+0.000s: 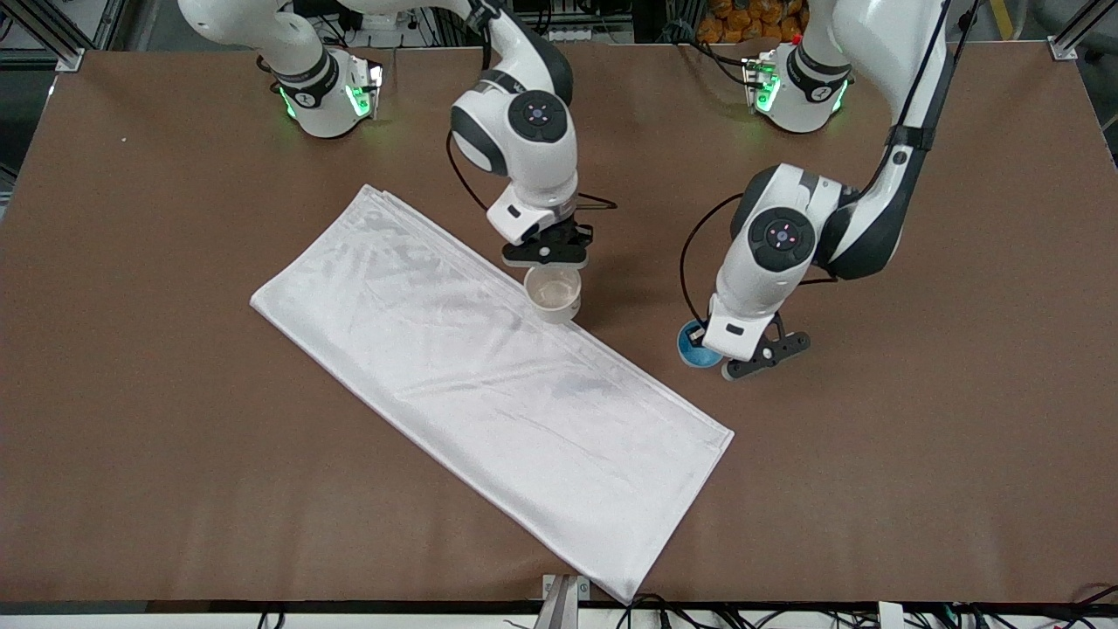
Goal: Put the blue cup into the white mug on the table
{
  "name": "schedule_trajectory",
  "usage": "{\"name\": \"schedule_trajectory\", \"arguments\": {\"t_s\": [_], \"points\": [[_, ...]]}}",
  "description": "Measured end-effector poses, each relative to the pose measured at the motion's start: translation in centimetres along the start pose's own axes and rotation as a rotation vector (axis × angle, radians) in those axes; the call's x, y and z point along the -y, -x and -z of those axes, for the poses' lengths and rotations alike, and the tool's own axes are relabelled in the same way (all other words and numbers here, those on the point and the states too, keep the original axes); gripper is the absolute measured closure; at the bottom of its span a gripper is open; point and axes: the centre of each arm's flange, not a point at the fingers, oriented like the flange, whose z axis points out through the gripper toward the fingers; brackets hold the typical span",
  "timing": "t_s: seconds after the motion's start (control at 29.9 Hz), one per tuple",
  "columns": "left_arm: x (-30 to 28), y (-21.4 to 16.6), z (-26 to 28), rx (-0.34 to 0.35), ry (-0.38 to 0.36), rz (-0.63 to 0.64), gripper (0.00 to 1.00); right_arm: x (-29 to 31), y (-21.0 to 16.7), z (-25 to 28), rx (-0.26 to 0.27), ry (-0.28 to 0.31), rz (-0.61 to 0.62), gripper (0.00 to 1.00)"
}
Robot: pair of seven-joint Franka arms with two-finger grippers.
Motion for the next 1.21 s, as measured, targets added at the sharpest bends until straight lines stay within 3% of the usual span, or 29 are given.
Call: {"name": "schedule_trajectory", "arguments": {"t_s": [0.57,1.0,1.21], "points": [[2.3,8.2,1.0,0.046,-0.033,-0.106,0.96,9.0,5.4,-5.8,-0.032,0.011,0.020,0.81],[1.1,9.8,1.5,0.041,-0.018,-0.119,0.96,11.0,6.3,-8.7,-0.079,0.032,0.046,0.81],[0.9,9.9,1.8,0.039,-0.011,-0.120,0.96,11.3,6.0,-7.8,-0.090,0.018,0.043,0.57]]}}
